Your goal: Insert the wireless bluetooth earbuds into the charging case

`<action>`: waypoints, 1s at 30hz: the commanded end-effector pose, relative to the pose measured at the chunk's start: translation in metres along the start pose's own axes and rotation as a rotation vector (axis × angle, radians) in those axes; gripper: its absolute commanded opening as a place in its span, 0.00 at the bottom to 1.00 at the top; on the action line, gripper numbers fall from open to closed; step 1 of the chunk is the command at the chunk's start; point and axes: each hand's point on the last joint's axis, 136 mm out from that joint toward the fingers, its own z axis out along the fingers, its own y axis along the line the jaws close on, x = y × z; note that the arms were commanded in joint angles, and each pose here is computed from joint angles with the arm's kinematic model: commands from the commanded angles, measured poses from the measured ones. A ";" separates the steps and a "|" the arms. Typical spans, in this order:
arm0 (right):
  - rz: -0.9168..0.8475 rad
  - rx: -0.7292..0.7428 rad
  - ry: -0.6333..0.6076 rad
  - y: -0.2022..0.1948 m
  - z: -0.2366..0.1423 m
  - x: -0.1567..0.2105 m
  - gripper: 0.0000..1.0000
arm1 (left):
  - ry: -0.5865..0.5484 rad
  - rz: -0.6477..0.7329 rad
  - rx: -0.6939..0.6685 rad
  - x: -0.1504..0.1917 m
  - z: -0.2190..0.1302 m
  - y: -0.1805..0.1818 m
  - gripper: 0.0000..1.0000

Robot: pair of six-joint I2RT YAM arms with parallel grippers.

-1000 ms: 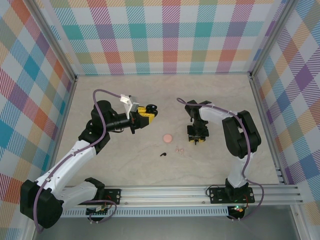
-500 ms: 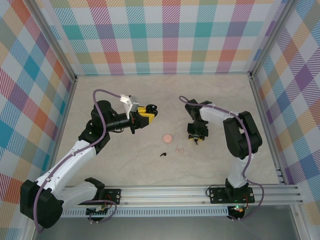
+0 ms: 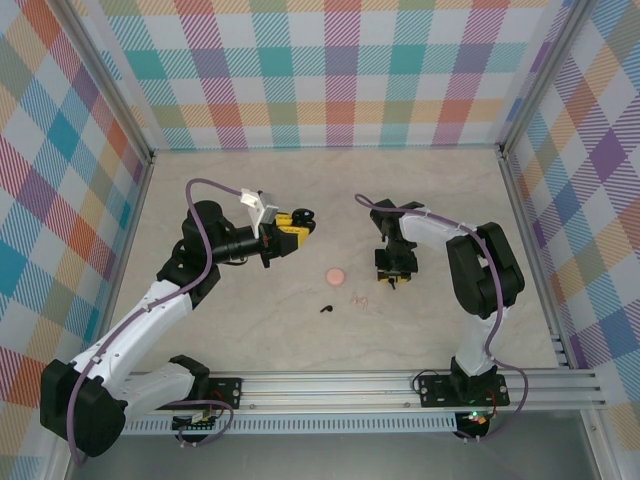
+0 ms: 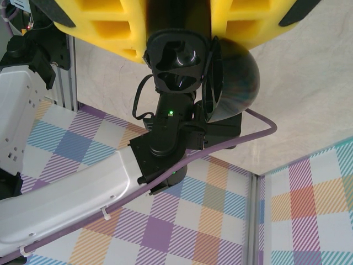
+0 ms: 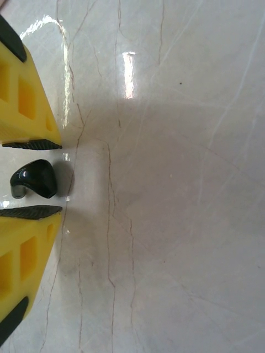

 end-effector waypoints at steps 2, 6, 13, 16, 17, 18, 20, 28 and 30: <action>-0.048 0.003 0.020 0.003 0.001 0.002 0.34 | -0.033 0.032 0.009 -0.009 -0.003 -0.006 0.17; -0.056 0.015 0.028 0.001 0.004 0.002 0.35 | -0.032 0.030 0.007 -0.009 -0.003 -0.006 0.17; -0.070 0.024 0.045 -0.001 0.012 0.004 0.34 | -0.030 0.029 0.004 -0.008 -0.003 -0.005 0.17; -0.073 0.029 0.049 -0.001 0.015 0.004 0.32 | -0.029 0.029 0.006 -0.008 -0.003 -0.005 0.17; -0.073 0.030 0.051 -0.001 0.016 0.004 0.32 | -0.029 0.028 0.006 -0.007 -0.003 -0.005 0.17; -0.073 0.031 0.052 -0.001 0.018 0.004 0.31 | -0.030 0.029 0.004 -0.008 -0.003 -0.005 0.17; -0.070 0.034 0.056 -0.002 0.021 0.004 0.30 | -0.030 0.029 0.004 -0.008 -0.003 -0.005 0.17; -0.026 0.021 0.040 -0.002 0.020 0.004 0.24 | -0.028 0.028 0.003 -0.007 -0.004 -0.005 0.17; -0.013 0.009 0.031 -0.002 0.018 0.003 0.23 | -0.029 0.029 0.000 -0.008 -0.004 -0.005 0.17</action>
